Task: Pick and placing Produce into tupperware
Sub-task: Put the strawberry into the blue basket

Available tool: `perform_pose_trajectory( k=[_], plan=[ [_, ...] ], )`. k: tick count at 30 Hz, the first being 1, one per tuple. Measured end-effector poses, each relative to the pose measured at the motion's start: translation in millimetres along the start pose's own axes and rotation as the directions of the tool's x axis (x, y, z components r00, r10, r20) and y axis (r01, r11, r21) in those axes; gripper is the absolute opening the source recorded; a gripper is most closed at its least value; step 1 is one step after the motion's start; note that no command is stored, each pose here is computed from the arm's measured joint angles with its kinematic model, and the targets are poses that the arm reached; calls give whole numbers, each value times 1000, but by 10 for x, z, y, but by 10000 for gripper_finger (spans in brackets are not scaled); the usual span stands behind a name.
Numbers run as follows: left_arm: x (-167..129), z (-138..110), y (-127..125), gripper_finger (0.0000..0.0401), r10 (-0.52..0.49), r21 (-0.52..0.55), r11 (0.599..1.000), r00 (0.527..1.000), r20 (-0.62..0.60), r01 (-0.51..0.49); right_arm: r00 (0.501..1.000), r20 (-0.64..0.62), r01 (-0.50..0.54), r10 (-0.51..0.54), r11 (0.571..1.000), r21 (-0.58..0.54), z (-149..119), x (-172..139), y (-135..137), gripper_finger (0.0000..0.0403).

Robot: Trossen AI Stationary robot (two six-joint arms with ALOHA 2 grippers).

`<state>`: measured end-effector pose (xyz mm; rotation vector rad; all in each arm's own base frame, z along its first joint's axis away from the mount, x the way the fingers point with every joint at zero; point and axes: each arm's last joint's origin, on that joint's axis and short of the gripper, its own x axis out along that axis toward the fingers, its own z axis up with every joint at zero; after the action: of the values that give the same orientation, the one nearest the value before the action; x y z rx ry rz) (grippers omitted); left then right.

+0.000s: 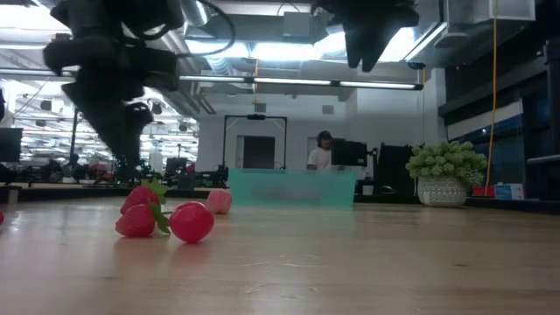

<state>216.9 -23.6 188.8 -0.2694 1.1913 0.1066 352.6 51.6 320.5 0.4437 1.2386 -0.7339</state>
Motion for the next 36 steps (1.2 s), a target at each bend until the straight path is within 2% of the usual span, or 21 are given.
perform_pose_trajectory(
  k=[6, 12, 16, 20, 24, 36],
  plan=[
    [116, 29, -23, 283, -6, 12, 1000, 1000, -9, 6, 1000, 4, 2, -2, 999, 35, 105, 31, -75, 155],
    [210, -2, -129, 283, 1, 122, 992, 999, -35, 3, 1000, 7, 6, -6, 1000, 23, 201, 65, -148, 155],
    [302, 8, -197, 283, -7, 153, 988, 999, -32, 12, 1000, 23, -7, 7, 999, 34, 262, 78, -173, 155],
    [432, 9, -225, 283, 6, 160, 987, 999, -54, 2, 999, 39, -21, 20, 999, 29, 309, 87, -188, 155],
    [552, 7, -211, 283, 63, 147, 988, 996, -67, -53, 998, 52, -34, 33, 999, 15, 332, 89, -181, 155],
    [612, 92, -250, 283, 28, 139, 990, 1000, 11, -29, 998, 56, -38, 37, 999, 14, 335, 88, -177, 155]
  ],
)
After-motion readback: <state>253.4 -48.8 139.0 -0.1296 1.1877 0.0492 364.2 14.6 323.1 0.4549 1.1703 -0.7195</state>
